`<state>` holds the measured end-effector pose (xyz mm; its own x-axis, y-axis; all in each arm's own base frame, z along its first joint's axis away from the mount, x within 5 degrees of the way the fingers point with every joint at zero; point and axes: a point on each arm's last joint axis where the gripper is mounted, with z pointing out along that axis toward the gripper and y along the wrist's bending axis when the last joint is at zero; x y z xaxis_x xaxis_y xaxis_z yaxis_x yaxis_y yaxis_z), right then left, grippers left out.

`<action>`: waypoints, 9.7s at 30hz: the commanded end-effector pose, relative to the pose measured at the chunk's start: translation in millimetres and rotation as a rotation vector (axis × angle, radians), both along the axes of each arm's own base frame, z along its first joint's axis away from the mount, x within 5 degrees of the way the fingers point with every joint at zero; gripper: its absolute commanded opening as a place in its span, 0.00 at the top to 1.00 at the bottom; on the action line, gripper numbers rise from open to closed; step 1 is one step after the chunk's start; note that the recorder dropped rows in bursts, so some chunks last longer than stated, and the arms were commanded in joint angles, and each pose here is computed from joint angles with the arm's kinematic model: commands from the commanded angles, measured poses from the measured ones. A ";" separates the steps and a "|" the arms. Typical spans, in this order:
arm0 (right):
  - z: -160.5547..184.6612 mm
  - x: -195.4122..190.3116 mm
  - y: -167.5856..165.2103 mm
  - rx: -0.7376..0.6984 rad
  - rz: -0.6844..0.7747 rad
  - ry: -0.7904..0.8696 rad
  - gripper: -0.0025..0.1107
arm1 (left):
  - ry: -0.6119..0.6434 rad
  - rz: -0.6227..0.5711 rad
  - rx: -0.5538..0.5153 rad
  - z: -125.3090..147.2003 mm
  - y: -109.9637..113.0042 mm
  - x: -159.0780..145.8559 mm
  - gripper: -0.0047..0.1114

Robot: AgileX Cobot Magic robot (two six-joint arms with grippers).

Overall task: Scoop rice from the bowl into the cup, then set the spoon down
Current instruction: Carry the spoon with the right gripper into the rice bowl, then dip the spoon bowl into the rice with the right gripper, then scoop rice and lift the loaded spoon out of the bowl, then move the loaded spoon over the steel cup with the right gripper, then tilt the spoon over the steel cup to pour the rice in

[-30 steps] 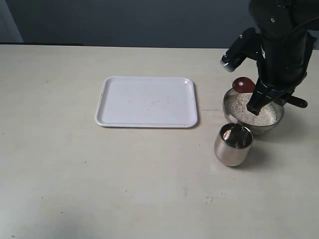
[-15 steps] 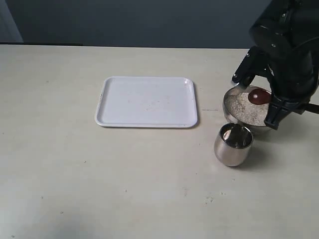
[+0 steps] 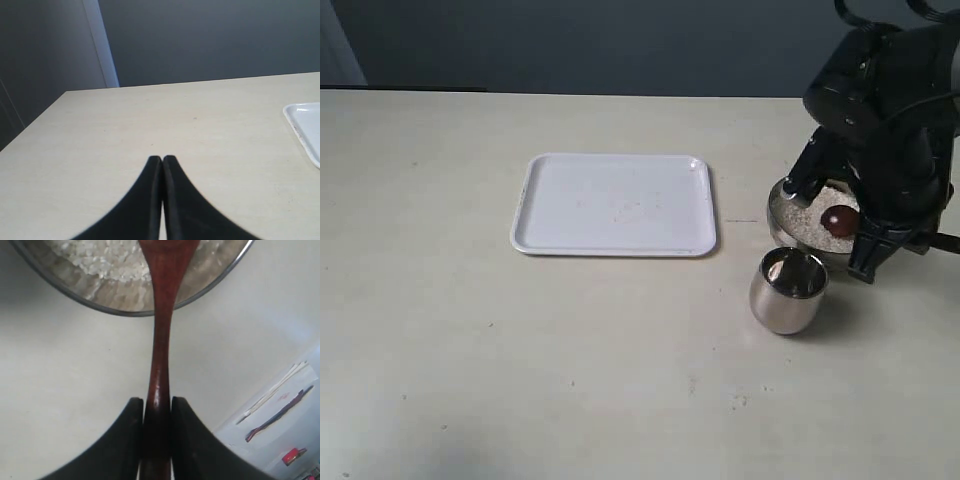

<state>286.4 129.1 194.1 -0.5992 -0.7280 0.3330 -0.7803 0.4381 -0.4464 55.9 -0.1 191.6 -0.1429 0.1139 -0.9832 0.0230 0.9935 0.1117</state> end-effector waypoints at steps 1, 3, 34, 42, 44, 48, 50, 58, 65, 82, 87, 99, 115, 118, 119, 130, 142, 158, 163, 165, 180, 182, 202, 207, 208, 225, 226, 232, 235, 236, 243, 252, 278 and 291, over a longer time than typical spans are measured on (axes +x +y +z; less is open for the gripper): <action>-0.6 -1.0 0.5 0.012 -0.011 0.003 0.98 | -0.017 -0.005 -0.004 2.0 -0.3 -0.2 0.96; -1.8 -0.8 0.6 0.010 -0.011 0.006 0.98 | -0.017 -0.005 -0.004 2.0 -0.3 -0.2 0.96; -2.3 -3.6 16.0 0.244 -0.164 -0.056 0.98 | -0.017 -0.005 -0.004 2.0 -0.3 -0.2 0.96; -3.5 -1.7 13.8 0.312 -0.256 -0.066 0.98 | -0.017 -0.005 -0.004 2.0 -0.3 -0.2 0.96; -3.0 -1.0 11.9 0.324 -0.272 -0.066 0.98 | -0.017 -0.005 -0.004 2.0 -0.3 -0.2 0.96; -0.9 1.0 5.7 0.343 -0.308 -0.068 0.98 | -0.017 -0.005 -0.004 2.0 -0.3 -0.2 0.96; 1.6 2.1 2.1 0.367 -0.335 -0.072 0.98 | -0.017 -0.005 -0.004 2.0 -0.3 -0.2 0.96; 22.6 -2.7 -2.3 0.441 -0.363 -0.114 0.98 | -0.017 -0.005 -0.004 2.0 -0.3 -0.2 0.96; 14.0 -11.7 -6.4 0.428 -0.366 -0.086 0.98 | -0.017 -0.005 -0.004 2.0 -0.3 -0.2 0.96; 17.2 -28.1 -34.6 0.548 -0.460 -0.182 0.98 | -0.017 -0.005 -0.004 2.0 -0.3 -0.2 0.96; 17.2 -28.1 -34.0 0.555 -0.463 -0.181 0.98 | -0.017 -0.005 -0.004 2.0 -0.3 -0.2 0.96; 45.1 -47.0 -41.2 0.572 -0.472 -0.187 0.98 | -0.017 -0.005 -0.004 2.0 -0.3 -0.2 0.96; 82.3 -86.2 -43.0 0.700 -0.465 -0.105 0.98 | -0.017 -0.005 -0.004 2.0 -0.3 -0.2 0.96; 86.2 -93.5 -45.4 0.690 -0.468 -0.079 0.98 | -0.017 -0.005 -0.004 2.0 -0.3 -0.2 0.96; 88.3 -95.6 -46.3 0.692 -0.463 -0.080 0.98 | -0.017 -0.005 -0.004 2.0 -0.3 -0.2 0.96; 85.2 -117.6 -44.4 0.777 -0.445 0.004 0.98 | -0.017 -0.005 -0.004 2.0 -0.3 -0.2 0.96; 71.7 -132.5 -51.2 0.782 -0.406 -0.006 0.98 | -0.017 -0.005 -0.004 2.0 -0.3 -0.2 0.96; 72.7 -120.5 -52.6 0.775 -0.283 -0.112 0.98 | -0.017 -0.005 -0.004 2.0 -0.3 -0.2 0.96; 65.3 -120.6 -52.9 0.777 -0.267 -0.121 0.98 | -0.017 -0.005 -0.004 2.0 -0.3 -0.2 0.96; 61.4 -121.9 -53.4 0.772 -0.262 -0.113 0.98 | -0.017 -0.005 -0.004 2.0 -0.3 -0.2 0.96; 56.6 -122.8 -44.8 0.725 -0.113 -0.155 0.98 | -0.017 -0.005 -0.004 2.0 -0.3 -0.2 0.96; 56.8 -123.7 -43.0 0.701 -0.090 -0.166 0.98 | -0.017 -0.005 -0.004 2.0 -0.3 -0.2 0.96; 49.3 -131.9 -35.6 0.517 0.083 -0.233 0.98 | -0.017 -0.005 -0.004 2.0 -0.3 -0.2 0.96; 46.5 -132.0 -36.6 0.504 0.087 -0.246 0.98 | -0.017 -0.005 -0.004 2.0 -0.3 -0.2 0.96; 46.5 -132.0 -36.6 0.504 0.087 -0.246 0.98 | -0.017 -0.005 -0.004 2.0 -0.3 -0.2 0.96; 47.8 -128.7 -37.3 0.486 0.124 -0.277 0.98 | -0.017 -0.005 -0.004 2.0 -0.3 -0.2 0.96; 47.8 -128.7 -37.3 0.486 0.124 -0.277 0.98 | -0.017 -0.005 -0.004 2.0 -0.3 -0.2 0.96; 48.5 -127.4 -37.9 0.474 0.139 -0.289 0.98 | -0.017 -0.005 -0.004 2.0 -0.3 -0.2 0.96; 48.6 -127.3 -37.7 0.476 0.140 -0.291 0.98 | -0.017 -0.005 -0.004 2.0 -0.3 -0.2 0.96; 48.6 -127.3 -37.7 0.476 0.140 -0.291 0.98 | -0.017 -0.005 -0.004 2.0 -0.3 -0.2 0.96; 41.3 -128.8 -39.4 0.463 0.164 -0.288 0.98 | -0.017 -0.005 -0.004 2.0 -0.3 -0.2 0.96; 37.2 -128.9 -40.8 0.450 0.189 -0.294 0.98 | -0.017 -0.005 -0.004 2.0 -0.3 -0.2 0.96; 33.8 -130.6 -38.2 0.387 0.307 -0.313 0.98 | -0.017 -0.005 -0.004 2.0 -0.3 -0.2 0.96; 35.5 -133.5 -34.9 0.351 0.327 -0.336 0.98 | -0.017 -0.005 -0.004 2.0 -0.3 -0.2 0.96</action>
<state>153.4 95.5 229.7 -0.3586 -0.9233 -0.1377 -0.7442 0.3718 -0.5550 55.9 -0.1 191.6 -0.1429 0.1139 -0.9832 0.0230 0.9935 0.1117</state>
